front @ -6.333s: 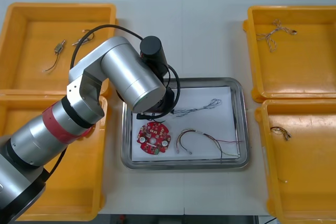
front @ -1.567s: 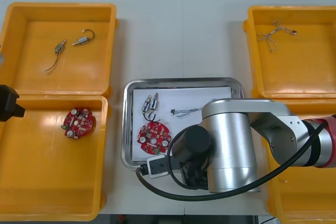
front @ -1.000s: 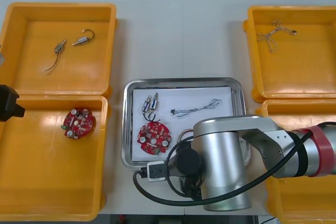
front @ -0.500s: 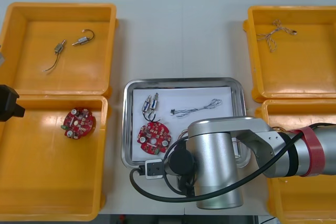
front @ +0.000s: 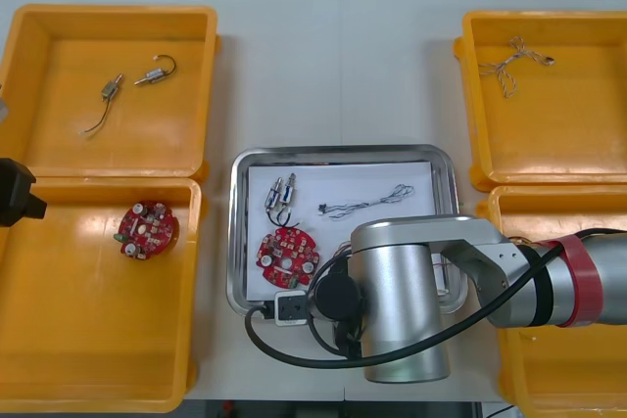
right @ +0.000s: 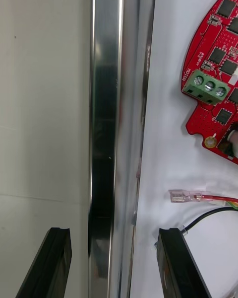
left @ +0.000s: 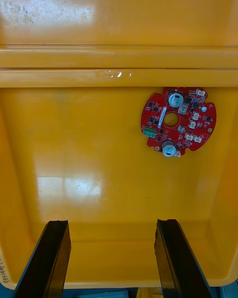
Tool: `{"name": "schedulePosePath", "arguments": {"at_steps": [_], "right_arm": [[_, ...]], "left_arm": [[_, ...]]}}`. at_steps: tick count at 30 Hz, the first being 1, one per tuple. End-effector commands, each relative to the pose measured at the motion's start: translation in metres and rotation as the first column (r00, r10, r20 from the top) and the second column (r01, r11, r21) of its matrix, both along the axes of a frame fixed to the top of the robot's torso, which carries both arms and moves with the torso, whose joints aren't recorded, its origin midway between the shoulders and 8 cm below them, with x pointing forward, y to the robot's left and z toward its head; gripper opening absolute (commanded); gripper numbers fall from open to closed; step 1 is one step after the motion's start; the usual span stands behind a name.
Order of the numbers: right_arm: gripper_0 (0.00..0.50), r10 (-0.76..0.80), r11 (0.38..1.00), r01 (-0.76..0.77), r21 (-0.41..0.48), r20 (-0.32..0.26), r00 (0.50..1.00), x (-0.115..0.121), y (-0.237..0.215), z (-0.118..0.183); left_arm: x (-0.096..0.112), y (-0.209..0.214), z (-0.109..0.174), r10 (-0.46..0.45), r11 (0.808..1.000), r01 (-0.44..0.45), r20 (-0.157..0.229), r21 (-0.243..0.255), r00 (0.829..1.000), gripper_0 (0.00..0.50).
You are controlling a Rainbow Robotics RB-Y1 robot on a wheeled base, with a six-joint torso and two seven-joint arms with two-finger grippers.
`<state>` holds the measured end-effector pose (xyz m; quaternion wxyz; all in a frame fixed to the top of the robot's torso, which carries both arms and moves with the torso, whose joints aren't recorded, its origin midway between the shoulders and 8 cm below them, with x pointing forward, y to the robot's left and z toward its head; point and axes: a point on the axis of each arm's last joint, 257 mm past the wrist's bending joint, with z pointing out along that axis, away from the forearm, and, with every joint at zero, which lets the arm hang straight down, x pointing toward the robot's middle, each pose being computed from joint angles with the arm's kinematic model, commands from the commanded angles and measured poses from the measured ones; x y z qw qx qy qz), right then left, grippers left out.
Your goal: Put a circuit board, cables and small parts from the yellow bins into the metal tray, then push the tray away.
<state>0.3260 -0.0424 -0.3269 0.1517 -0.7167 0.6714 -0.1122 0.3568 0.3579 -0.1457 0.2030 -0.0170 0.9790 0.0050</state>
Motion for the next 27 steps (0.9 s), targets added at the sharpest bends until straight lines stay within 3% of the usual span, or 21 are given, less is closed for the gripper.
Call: {"name": "schedulePosePath", "arguments": {"at_steps": [1, 12, 13, 17, 19, 21, 24, 27], "right_arm": [[0.5, -0.005, 1.0, 0.005, 0.027, 0.012, 1.0, -0.002, 0.0133, 0.0041], [0.499, -0.014, 0.999, 0.014, 0.043, 0.011, 1.0, -0.0056, 0.019, 0.0023], [0.478, -0.017, 0.999, 0.017, 0.041, 0.011, 1.0, -0.0052, 0.0178, 0.0022], [0.287, -0.016, 0.999, 0.015, 0.04, 0.013, 1.0, -0.0057, 0.0178, 0.0019], [0.243, -0.015, 0.999, 0.014, 0.04, 0.015, 1.0, -0.0054, 0.0176, 0.0018], [0.144, -0.016, 0.999, 0.015, 0.039, 0.015, 1.0, -0.0058, 0.0174, 0.0013], [0.078, -0.015, 0.999, 0.014, 0.036, 0.018, 1.0, -0.0051, 0.0163, 0.0009], [0.046, -0.011, 1.0, 0.01, 0.027, 0.033, 0.999, -0.0033, 0.0135, -0.0013]], "left_arm": [[-0.0011, 0.0073, 0.0092, -0.049, 0.998, 0.048, 0.026, 0.049, 0.998, 0.5], [-0.0011, 0.0073, 0.0092, -0.049, 0.998, 0.048, 0.026, 0.049, 0.998, 0.5], [-0.0011, 0.0073, 0.0092, -0.049, 0.998, 0.048, 0.026, 0.049, 0.998, 0.5], [-0.0011, 0.0073, 0.0092, -0.049, 0.998, 0.048, 0.026, 0.049, 0.998, 0.5], [-0.0011, 0.0073, 0.0092, -0.049, 0.998, 0.048, 0.026, 0.049, 0.998, 0.5], [-0.0011, 0.0073, 0.0092, -0.049, 0.998, 0.048, 0.026, 0.049, 0.998, 0.5], [-0.0011, 0.0073, 0.0092, -0.049, 0.998, 0.048, 0.026, 0.049, 0.998, 0.5], [-0.0011, 0.0073, 0.0092, -0.049, 0.998, 0.048, 0.026, 0.049, 0.998, 0.5]]}}
